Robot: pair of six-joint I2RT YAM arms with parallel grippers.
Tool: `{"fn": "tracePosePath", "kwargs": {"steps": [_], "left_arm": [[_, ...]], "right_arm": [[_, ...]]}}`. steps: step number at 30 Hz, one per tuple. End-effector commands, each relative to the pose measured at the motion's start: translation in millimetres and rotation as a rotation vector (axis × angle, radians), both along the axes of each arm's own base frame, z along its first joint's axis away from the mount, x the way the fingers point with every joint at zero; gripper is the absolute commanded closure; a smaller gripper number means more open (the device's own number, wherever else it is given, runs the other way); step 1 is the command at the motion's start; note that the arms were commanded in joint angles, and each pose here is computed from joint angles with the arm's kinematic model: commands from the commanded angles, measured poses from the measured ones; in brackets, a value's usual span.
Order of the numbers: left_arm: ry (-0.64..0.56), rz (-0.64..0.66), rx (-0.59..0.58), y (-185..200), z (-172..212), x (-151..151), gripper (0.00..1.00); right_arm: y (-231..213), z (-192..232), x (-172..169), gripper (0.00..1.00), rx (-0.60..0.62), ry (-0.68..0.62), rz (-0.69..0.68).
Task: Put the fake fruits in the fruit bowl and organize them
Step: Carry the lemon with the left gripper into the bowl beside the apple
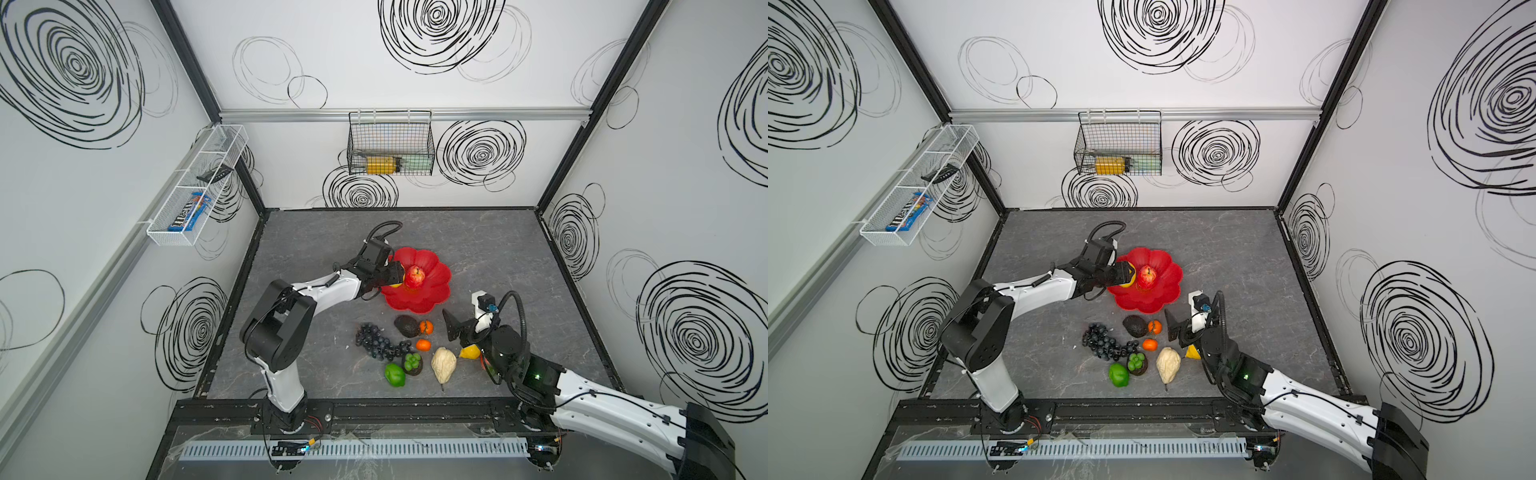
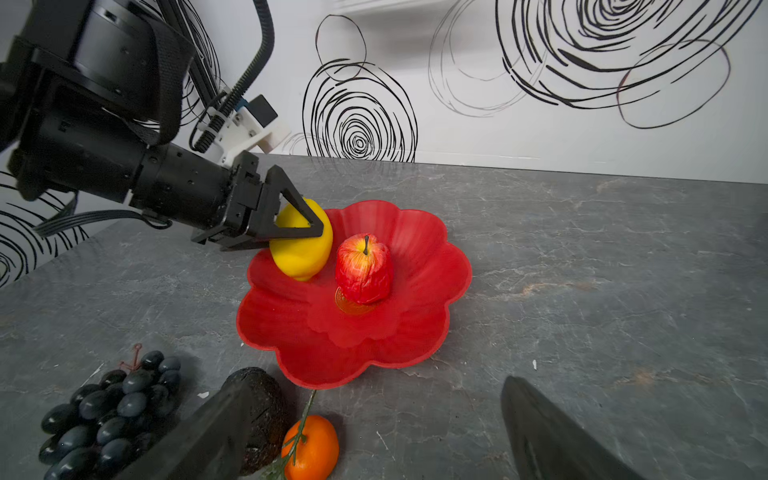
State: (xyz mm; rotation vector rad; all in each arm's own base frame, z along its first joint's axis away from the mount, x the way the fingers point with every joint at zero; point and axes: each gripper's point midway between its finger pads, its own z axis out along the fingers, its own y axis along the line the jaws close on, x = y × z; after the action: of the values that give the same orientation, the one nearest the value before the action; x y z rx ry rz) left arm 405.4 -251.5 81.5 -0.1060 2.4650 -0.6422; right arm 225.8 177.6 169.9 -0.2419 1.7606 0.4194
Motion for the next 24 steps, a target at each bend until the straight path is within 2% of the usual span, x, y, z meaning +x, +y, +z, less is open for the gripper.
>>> {"fn": "tracePosePath", "kwargs": {"steps": [1,20,24], "left_arm": [[-0.053,0.057,-0.075,-5,16,22,0.49],[0.008,0.203,-0.179,-2,-4,30,0.46],[0.021,0.211,-0.172,-4,-7,30,0.45]], "right_arm": [[1,5,0,0.03,0.033,-0.02,0.007],[2,2,1,0.03,0.034,-0.016,0.014],[2,3,1,0.03,0.039,-0.018,0.013]]}}
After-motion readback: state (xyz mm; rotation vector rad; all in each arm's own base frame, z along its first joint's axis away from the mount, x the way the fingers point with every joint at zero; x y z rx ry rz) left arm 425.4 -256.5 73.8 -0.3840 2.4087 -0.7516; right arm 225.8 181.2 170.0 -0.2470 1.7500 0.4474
